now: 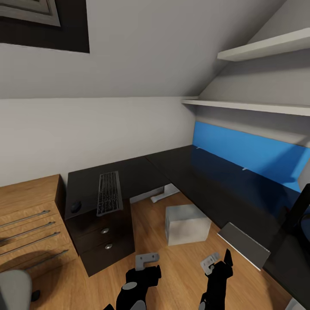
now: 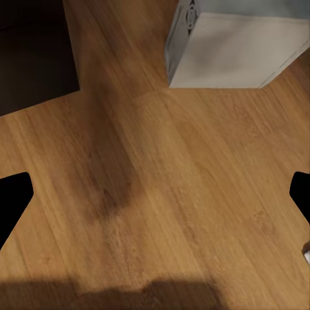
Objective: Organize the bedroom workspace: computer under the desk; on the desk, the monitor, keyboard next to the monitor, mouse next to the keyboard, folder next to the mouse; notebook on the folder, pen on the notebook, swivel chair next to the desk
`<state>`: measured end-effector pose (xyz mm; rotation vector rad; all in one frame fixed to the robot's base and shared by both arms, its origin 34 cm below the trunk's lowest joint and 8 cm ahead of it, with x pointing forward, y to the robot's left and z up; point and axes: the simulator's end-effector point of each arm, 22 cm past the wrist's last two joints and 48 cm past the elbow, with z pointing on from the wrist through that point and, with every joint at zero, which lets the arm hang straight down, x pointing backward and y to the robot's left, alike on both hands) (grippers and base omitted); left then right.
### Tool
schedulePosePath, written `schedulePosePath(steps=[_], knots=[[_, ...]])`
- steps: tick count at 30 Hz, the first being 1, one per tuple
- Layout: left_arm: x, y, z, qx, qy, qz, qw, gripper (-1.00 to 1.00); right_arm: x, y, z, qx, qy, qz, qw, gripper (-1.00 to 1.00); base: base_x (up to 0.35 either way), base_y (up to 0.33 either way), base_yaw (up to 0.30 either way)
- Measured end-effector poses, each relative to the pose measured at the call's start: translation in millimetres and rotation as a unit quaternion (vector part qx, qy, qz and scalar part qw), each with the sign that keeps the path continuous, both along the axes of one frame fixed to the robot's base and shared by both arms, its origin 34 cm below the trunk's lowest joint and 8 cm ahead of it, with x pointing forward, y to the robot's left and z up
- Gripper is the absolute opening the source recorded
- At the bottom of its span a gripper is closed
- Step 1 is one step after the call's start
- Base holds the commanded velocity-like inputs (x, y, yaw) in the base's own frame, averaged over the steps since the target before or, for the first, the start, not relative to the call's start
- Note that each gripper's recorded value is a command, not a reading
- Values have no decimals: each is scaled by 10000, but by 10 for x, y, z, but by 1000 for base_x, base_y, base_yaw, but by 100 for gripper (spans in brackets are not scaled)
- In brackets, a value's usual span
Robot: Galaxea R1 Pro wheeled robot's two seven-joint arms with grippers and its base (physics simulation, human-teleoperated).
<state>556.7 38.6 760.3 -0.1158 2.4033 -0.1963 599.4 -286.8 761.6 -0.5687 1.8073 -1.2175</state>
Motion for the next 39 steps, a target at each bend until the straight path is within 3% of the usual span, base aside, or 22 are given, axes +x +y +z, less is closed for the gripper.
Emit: schedulePosePath(steps=[3,13,39], knots=[[0,-2,2,-4,-2,-3,10000,100,-11,12,-29,-13,43,25,10000,100,0,0,0],[-3,0,1,-3,-1,-8,10000,100,-229,-4,-430,-219,634,139,9976,100,99,0,0],[-4,9,-4,7,-3,-3,10000,100,-426,-306,-689,-383,1069,-123,9935,100,47,-21,0]])
